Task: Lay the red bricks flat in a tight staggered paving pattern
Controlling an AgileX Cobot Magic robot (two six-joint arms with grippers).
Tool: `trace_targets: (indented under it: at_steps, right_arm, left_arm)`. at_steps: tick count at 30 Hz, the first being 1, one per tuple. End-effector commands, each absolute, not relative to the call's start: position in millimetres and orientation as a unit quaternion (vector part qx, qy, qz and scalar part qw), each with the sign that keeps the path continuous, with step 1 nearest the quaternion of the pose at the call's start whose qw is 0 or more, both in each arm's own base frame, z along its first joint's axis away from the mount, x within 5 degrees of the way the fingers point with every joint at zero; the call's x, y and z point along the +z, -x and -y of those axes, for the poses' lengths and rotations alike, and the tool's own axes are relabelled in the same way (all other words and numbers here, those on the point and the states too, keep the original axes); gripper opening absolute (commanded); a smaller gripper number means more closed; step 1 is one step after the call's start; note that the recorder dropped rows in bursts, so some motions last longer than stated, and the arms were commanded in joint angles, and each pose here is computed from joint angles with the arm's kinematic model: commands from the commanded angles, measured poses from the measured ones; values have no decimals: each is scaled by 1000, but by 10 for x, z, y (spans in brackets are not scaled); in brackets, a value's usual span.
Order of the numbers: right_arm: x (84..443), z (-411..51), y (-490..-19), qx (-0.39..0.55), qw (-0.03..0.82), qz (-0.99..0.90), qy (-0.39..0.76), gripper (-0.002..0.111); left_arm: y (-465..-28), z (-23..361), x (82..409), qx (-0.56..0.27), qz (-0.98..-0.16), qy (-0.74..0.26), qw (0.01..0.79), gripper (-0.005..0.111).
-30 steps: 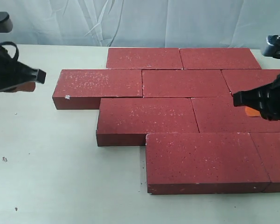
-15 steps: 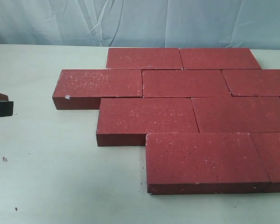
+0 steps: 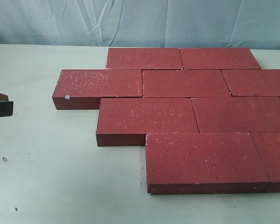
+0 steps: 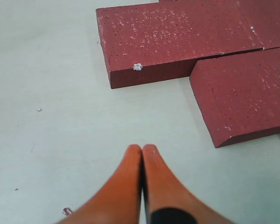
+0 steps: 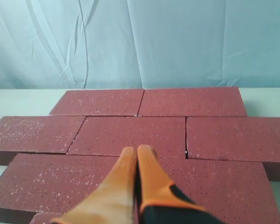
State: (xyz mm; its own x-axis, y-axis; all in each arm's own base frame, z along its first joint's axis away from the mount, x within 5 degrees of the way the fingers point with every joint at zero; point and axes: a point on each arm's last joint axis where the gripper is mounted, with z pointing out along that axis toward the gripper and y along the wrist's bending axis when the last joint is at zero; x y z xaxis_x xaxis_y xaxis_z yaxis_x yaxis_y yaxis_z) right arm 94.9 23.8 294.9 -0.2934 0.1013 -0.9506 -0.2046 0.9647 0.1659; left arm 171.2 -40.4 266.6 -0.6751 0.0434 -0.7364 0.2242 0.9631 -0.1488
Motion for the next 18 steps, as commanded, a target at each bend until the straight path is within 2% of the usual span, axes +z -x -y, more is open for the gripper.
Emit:
trace_targets:
  at_steps: [1,13,18]
  right_arm:
    - [3034,-183,-797,120,638,-760,25,-1]
    - [3198,-84,-211,104,753,-650,6,-1]
    - [3204,-79,-143,105,764,-637,7,-1]
  left_arm:
    - [-1699,406,2663,-115,-907,-73,399,0]
    - [-1699,405,2663,-114,-907,-75,399,0]
    - [-1699,405,2663,-114,-907,-75,399,0]
